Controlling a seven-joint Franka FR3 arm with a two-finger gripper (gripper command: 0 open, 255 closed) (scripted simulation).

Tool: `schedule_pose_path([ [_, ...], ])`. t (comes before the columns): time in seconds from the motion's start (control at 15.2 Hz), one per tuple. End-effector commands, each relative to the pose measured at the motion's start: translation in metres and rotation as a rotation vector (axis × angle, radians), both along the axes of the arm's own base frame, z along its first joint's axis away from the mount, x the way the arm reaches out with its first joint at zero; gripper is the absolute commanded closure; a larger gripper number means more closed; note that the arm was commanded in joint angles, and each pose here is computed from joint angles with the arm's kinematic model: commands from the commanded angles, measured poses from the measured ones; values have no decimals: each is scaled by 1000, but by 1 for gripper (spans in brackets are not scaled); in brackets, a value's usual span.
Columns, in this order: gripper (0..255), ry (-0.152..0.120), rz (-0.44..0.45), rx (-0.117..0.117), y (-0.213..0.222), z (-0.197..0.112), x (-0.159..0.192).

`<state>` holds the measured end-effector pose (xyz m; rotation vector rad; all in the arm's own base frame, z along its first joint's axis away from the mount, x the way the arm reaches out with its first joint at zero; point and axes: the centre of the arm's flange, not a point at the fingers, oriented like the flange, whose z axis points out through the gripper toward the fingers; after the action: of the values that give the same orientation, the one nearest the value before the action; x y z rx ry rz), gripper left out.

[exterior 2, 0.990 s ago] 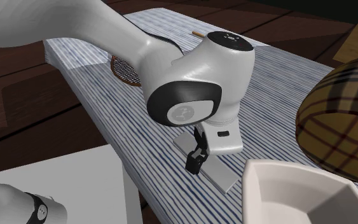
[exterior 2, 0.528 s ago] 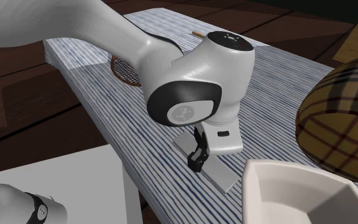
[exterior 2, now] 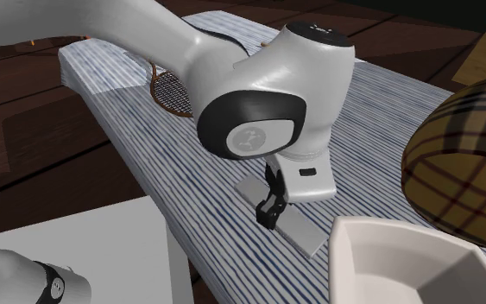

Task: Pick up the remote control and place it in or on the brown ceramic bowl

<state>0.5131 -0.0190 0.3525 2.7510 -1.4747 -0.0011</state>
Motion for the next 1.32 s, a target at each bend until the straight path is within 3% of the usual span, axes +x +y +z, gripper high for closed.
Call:
schedule_pose_path([
  [0.0, 255, 0, 0, 0, 2, 10, -1],
  [1.25, 255, 0, 0, 0, 2, 110, -1],
])
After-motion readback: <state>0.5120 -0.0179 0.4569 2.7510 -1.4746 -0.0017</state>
